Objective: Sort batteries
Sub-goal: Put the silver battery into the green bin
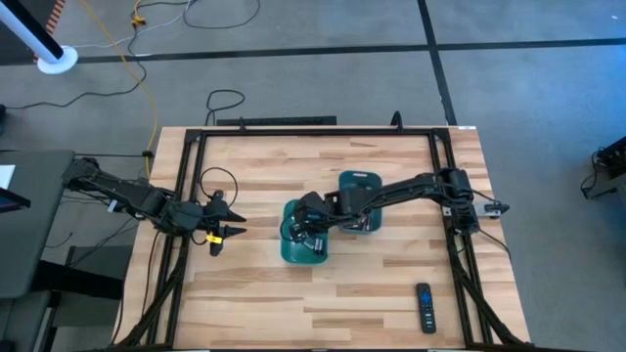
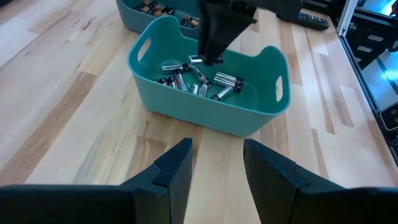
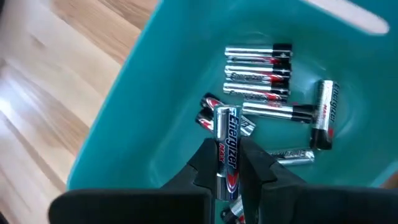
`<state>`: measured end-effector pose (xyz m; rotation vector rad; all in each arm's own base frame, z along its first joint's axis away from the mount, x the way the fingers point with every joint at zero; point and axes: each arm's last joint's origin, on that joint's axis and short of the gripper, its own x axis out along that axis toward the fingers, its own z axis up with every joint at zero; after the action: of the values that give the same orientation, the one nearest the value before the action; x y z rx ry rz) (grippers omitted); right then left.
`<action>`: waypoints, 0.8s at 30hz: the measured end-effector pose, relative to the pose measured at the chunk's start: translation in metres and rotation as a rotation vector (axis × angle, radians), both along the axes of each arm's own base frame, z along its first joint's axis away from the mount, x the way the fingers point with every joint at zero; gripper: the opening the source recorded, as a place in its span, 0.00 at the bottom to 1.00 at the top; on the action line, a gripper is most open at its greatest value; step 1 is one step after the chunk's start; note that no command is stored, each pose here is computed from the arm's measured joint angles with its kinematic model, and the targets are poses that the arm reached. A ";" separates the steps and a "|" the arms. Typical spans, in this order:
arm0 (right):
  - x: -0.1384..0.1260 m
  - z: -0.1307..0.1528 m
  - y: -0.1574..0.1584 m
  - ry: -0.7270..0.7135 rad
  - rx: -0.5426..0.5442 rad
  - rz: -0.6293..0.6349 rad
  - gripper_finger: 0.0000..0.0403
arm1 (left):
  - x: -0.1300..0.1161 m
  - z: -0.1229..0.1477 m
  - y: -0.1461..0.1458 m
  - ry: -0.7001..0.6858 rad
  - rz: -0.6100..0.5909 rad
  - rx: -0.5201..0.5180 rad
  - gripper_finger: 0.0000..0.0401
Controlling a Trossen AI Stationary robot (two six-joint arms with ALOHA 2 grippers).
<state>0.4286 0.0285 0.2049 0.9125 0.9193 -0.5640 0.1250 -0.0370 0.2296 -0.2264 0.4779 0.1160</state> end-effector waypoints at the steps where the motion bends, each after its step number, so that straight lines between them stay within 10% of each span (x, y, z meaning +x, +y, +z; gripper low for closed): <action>1: 0.000 -0.002 0.001 -0.003 0.001 0.002 0.12 | 0.000 0.000 0.000 0.000 0.000 0.000 0.34; 10: 0.018 -0.047 0.020 0.074 0.028 0.099 0.12 | 0.000 0.000 0.000 -0.001 0.000 0.000 0.34; 24: 0.025 -0.034 0.010 0.146 0.012 0.084 0.14 | 0.000 0.000 0.000 0.000 0.009 -0.020 0.34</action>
<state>0.4533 0.0382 0.1705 0.8478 1.0885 -0.5592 0.1250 -0.0370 0.2294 -0.2476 0.4786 0.1197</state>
